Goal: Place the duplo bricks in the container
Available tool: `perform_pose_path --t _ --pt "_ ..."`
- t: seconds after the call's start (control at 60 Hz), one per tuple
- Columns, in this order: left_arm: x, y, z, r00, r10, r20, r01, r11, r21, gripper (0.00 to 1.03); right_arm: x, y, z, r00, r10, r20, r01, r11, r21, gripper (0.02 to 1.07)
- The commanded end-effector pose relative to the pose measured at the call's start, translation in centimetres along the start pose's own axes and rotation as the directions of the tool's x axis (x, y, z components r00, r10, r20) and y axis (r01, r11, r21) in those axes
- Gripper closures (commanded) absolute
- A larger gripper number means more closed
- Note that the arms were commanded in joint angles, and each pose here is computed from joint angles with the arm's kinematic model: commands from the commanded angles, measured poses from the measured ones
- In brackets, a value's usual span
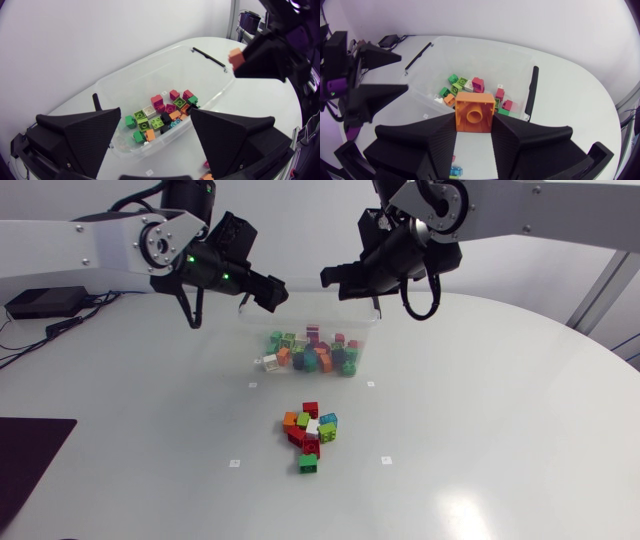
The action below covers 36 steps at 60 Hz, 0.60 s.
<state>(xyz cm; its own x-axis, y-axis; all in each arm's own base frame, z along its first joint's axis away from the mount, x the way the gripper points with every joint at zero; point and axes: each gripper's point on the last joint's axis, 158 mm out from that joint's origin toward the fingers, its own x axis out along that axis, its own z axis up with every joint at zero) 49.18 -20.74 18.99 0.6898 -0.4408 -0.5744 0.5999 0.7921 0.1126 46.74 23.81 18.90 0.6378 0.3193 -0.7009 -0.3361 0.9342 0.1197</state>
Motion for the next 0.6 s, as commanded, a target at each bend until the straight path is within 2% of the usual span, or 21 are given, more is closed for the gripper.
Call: perform_pose_path --t 0.0,0.133,0.35,0.517,0.583 --pt "-1.5 -1.1 -1.4 0.999 -0.015 -0.031 0.017 0.998 0.057 0.05 1.4 -0.5 0.7 1.000 -0.004 0.006 0.004 1.000 0.023 0.86" --pt "-2.0 -2.4 -4.6 0.995 -0.037 -0.093 0.048 0.992 0.115 0.05 2.8 -0.8 1.5 1.000 -0.001 0.008 0.000 0.999 0.039 0.86" --pt "-2.5 -5.4 -9.4 0.978 -0.123 -0.169 0.158 0.963 0.217 0.05 4.4 -0.6 2.3 1.000 0.001 0.023 -0.002 0.999 0.038 0.85" --pt "-2.1 -7.4 -12.5 0.956 -0.194 -0.221 0.259 0.911 0.320 0.05 6.3 -1.0 2.8 1.000 -0.006 0.023 0.005 0.999 0.041 0.85" --pt "-1.6 -8.0 -13.4 0.945 -0.220 -0.241 0.297 0.886 0.356 0.06 6.7 -1.1 3.1 1.000 -0.012 0.027 0.011 0.999 0.038 0.79"
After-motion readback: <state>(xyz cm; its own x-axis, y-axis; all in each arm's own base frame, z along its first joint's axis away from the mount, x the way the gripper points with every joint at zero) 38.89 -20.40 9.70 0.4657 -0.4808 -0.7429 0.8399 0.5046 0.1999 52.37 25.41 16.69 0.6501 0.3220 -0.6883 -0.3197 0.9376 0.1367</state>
